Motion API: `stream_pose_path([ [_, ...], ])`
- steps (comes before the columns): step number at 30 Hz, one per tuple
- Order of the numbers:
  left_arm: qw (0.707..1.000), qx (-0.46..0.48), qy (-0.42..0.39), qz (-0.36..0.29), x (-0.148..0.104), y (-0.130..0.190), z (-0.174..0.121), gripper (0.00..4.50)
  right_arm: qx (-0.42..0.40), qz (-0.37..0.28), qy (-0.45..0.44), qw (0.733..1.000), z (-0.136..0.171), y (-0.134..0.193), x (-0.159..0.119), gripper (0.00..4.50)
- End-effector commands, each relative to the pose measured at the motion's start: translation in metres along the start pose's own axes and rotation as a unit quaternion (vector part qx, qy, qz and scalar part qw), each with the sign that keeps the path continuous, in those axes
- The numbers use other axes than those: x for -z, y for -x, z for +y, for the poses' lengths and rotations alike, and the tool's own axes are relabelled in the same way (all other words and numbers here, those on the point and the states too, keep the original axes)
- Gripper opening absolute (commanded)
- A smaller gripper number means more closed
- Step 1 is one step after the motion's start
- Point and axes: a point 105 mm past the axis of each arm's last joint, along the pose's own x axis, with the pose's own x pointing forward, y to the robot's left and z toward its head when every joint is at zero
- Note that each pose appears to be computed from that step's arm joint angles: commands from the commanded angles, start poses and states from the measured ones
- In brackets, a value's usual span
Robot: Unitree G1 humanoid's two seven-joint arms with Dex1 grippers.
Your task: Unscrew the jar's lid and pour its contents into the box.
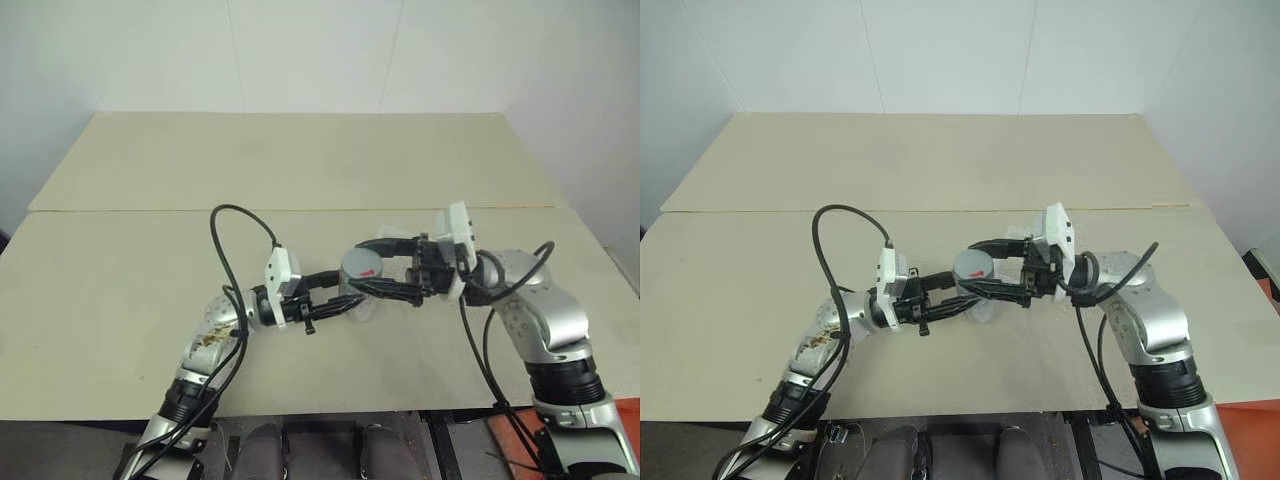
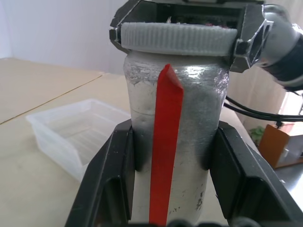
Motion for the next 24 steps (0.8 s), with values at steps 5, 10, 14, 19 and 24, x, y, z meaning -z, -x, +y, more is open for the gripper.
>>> stream_pose_path([
  [5,0.999,0.019,-0.028,-0.027,-0.017,-0.011,-0.004,1.86,-0.083,-0.044,0.025,0.995,0.003,0.003,-0.014,2.81],
  [10,0.999,0.023,-0.029,-0.023,-0.016,-0.011,-0.005,1.86,-0.106,-0.043,0.040,0.993,0.002,0.004,-0.010,2.81],
  [14,0.999,0.021,-0.031,-0.021,-0.016,-0.011,-0.005,1.86,-0.101,-0.044,0.032,0.993,-0.006,0.004,-0.010,3.15],
  [19,0.999,0.015,-0.032,-0.019,-0.014,-0.013,-0.004,1.86,-0.092,-0.063,0.036,0.993,-0.008,0.007,-0.013,4.45],
  [24,0.999,0.008,-0.032,-0.017,-0.012,-0.016,-0.002,1.86,-0.075,-0.056,0.046,0.995,-0.004,0.012,-0.013,4.45],
])
